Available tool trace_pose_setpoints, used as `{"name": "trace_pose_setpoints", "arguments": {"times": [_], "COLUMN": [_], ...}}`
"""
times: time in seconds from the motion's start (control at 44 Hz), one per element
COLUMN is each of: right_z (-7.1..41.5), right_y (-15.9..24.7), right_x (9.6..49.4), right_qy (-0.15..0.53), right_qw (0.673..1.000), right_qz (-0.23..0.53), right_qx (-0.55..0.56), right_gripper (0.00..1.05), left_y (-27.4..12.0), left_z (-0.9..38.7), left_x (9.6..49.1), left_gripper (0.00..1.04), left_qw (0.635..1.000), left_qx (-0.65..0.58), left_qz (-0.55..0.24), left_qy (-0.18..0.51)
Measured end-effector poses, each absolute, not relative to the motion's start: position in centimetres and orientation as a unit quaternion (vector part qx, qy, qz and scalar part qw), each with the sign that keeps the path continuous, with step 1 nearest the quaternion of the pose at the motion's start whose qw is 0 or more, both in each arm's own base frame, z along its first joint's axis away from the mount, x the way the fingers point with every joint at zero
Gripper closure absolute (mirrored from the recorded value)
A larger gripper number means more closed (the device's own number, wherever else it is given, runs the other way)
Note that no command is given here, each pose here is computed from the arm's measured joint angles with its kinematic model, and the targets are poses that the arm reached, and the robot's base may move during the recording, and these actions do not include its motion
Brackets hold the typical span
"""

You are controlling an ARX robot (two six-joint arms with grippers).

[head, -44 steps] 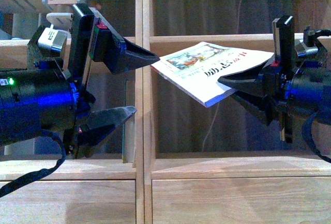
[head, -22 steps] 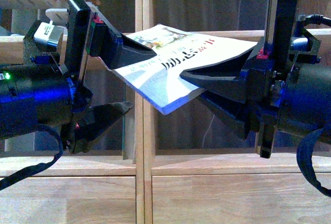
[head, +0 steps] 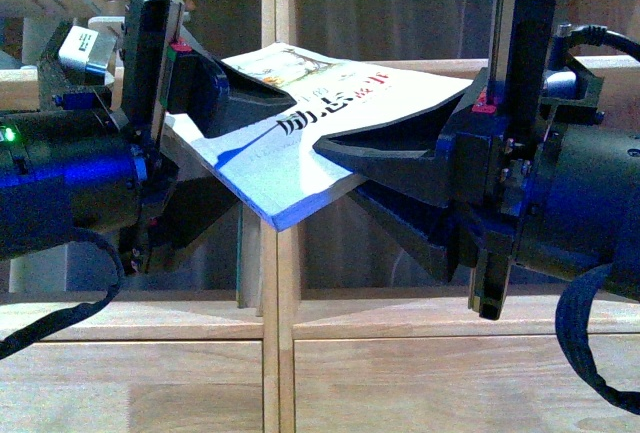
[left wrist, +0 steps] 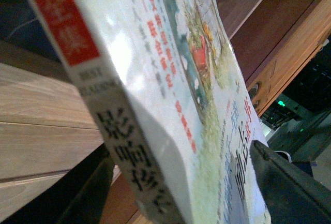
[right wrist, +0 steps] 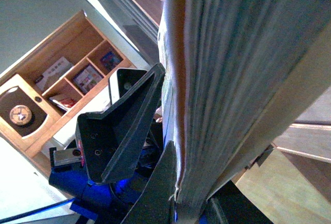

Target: Organize books on shelf

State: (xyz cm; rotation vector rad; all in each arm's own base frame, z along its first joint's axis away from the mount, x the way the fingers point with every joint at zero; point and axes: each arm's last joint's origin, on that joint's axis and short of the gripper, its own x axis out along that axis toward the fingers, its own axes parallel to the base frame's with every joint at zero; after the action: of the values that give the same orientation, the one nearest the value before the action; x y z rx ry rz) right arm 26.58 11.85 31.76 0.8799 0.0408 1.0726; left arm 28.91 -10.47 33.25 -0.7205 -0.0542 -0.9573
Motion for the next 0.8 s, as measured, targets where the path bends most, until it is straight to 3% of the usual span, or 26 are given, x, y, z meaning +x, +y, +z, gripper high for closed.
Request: {"name": "trace_pose_setpoints", "arguments": {"times": [0.091,0.25,0.364,0.705,0.795], "right_z": [31.7,31.8,31.8,31.6,31.7], "right_y": [11.8,11.8,11.6,8.1,6.4], "right_x": [26.6,26.6,26.7,28.1,28.4], "right_qy": [0.019,0.014,0.011,-0.012,-0.027], "right_qw": [0.769,0.769,0.771,0.812,0.833], "right_qz": [0.494,0.494,0.489,0.427,0.399], "right_qx": [0.405,0.406,0.408,0.397,0.383], "right_gripper": [0.97,0.74,0.52,0.06,0.07], "left_y": [-10.4,-10.1,-9.6,-7.2,-6.3], "left_z": [33.5,33.5,33.6,34.3,34.5], "left_x": [28.6,28.2,27.5,23.1,21.8], "left_gripper": [0.54,0.77,0.96,0.98,0.98], "left_qw": [0.824,0.822,0.817,0.838,0.847], "left_qx": [-0.339,-0.346,-0.356,-0.320,-0.303], "left_qz": [-0.453,-0.451,-0.451,-0.433,-0.424], "left_qy": [-0.034,-0.041,-0.047,-0.089,-0.103]}}
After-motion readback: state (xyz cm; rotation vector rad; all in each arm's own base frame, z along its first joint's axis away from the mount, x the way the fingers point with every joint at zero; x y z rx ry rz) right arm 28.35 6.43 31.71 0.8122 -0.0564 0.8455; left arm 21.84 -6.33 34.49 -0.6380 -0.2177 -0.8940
